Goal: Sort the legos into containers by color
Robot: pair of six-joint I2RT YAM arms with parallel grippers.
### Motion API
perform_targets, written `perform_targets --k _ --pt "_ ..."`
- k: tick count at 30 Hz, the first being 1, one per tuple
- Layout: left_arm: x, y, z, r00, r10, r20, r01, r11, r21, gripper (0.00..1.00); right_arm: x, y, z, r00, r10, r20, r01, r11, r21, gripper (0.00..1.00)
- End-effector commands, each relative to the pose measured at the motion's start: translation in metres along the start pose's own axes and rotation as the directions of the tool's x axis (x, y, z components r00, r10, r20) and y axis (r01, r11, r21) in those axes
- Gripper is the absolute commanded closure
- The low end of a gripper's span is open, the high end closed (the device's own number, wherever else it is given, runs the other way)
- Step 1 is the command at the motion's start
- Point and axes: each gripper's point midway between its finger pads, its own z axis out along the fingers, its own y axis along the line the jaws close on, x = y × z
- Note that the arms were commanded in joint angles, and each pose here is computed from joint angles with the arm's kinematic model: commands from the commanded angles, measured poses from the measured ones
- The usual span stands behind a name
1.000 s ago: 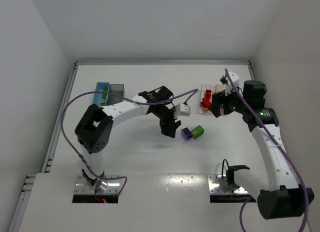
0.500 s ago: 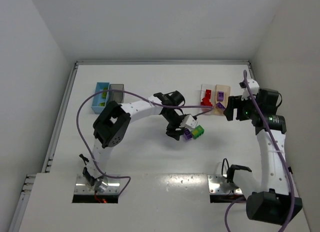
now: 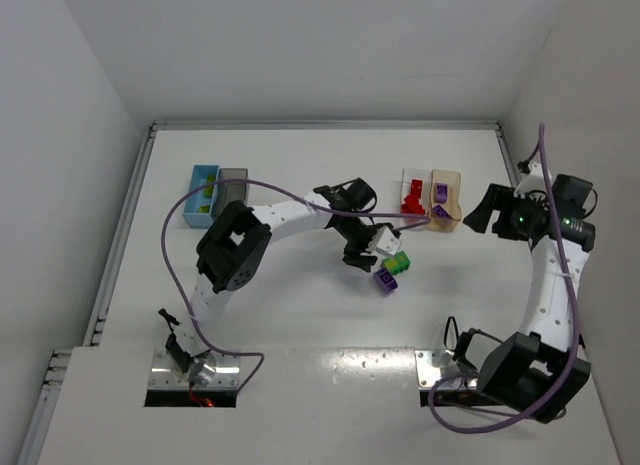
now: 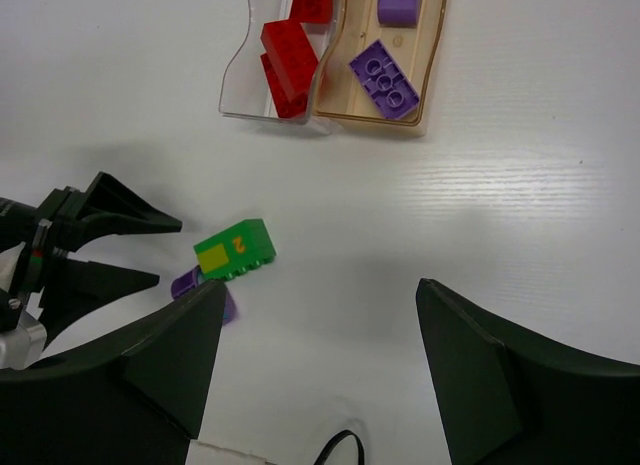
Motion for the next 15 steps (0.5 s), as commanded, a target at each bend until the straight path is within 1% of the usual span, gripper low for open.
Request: perform_targets --k 1,4,5,6,8,13,15 --pt "-0.021 0.013 0.001 0.994 0.100 0.053 -0.099 0.995 -0.022 0.33 -0.013 0.003 -0.004 0.999 0.020 0.027 -0.018 0.998 -0.052 0.22" --pt "-0.031 -0.002 0.001 0.991 0.121 0.065 -0.121 0.993 -0.002 0.34 -0.010 -0.008 -0.003 0.999 0.045 0.016 -0.044 0.997 -0.057 0.22" --pt "-0.036 -0.007 0.002 0.986 0.153 0.067 -0.153 0.988 0.005 0.34 -0.009 -0.014 -0.003 0.998 0.067 0.017 -0.066 0.996 -0.055 0.22" --pt "-0.040 -0.013 0.004 0.985 0.159 0.070 -0.161 0.987 0.015 0.34 -0.010 -0.015 -0.004 0.998 0.060 0.024 -0.059 0.996 -0.062 0.22" --pt "-0.046 -0.022 0.003 0.981 0.179 0.073 -0.181 0.983 0.023 0.34 -0.007 -0.023 -0.003 0.996 0.090 0.013 -0.089 0.994 -0.060 0.22" --pt "-0.057 -0.031 0.008 0.975 0.206 0.081 -0.210 0.977 0.043 0.34 0.000 -0.031 -0.005 0.994 0.112 0.001 -0.112 0.990 -0.084 0.22" --pt "-0.070 -0.033 0.010 0.969 0.229 0.090 -0.234 0.971 0.047 0.34 0.000 -0.033 -0.009 0.993 0.115 0.010 -0.113 0.990 -0.090 0.22"
